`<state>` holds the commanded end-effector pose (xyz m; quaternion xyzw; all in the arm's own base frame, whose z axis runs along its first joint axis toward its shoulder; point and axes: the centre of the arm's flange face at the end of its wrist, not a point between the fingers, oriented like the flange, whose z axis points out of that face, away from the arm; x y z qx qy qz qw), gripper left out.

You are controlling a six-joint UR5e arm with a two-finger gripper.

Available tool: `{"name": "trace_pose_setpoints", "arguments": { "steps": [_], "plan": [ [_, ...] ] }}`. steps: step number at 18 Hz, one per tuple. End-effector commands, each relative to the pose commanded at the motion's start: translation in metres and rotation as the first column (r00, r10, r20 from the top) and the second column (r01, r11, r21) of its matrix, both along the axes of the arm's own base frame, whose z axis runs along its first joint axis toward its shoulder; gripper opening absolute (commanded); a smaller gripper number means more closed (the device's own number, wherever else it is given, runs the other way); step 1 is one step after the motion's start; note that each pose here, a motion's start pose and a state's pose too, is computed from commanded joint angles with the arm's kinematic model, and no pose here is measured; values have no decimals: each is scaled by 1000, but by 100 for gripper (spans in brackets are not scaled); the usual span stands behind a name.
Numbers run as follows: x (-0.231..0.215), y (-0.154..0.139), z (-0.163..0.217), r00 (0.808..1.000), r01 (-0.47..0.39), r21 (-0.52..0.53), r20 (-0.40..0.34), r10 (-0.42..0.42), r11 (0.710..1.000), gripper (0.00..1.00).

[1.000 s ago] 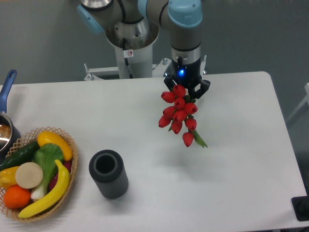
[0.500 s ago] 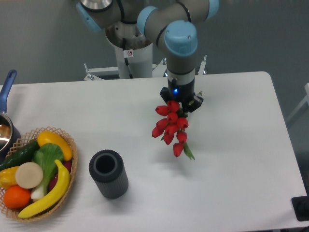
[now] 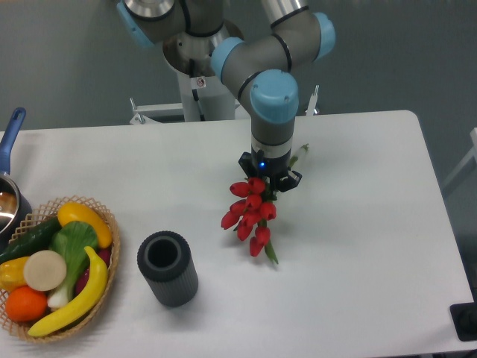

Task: Place the flowers on the table
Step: 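Lay the bouquet flat on the table and open the gripper, then raise the open gripper up away from the tulips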

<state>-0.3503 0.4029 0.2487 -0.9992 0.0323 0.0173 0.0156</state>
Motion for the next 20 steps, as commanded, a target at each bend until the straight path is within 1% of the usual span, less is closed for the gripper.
{"name": "trace_pose_setpoints", "arguments": {
  "steps": [1, 2, 3, 4, 5, 6, 7, 8, 10, 12, 13, 14, 15, 17, 20],
  "plan": [
    [-1, 0, 2, 1000, 0, 6, -3, 0, 1000, 21],
    [-2, 1, 4, 1000, 0, 10, -6, 0, 1000, 22],
    [-4, 2, 7, 1000, 0, 14, -13, 0, 1000, 30],
    [-8, 4, 11, 1000, 2, 19, -22, -1, 1000, 62],
    [-11, 4, 14, 1000, 7, 23, -27, -6, 1000, 63],
    [-13, 4, 16, 999, 13, 25, -31, -12, 1000, 69],
    [-15, 5, 18, 999, 18, 29, -38, -17, 999, 84],
    [-17, 5, 21, 999, 24, 32, -44, -22, 999, 91],
    [-21, 5, 32, 998, 25, 47, -63, -22, 999, 94],
    [-25, 4, 36, 997, 18, 51, -70, -14, 999, 95],
    [-24, 4, 37, 997, 19, 51, -72, -15, 999, 96],
    [-24, 4, 38, 997, 19, 53, -76, -15, 998, 100],
    [-24, 4, 45, 996, 20, 59, -88, -15, 998, 100],
    [-22, 4, 65, 993, 16, 81, -119, -6, 997, 100],
    [-27, 5, 110, 980, 20, 114, -198, 3, 993, 100]
  ]
}}
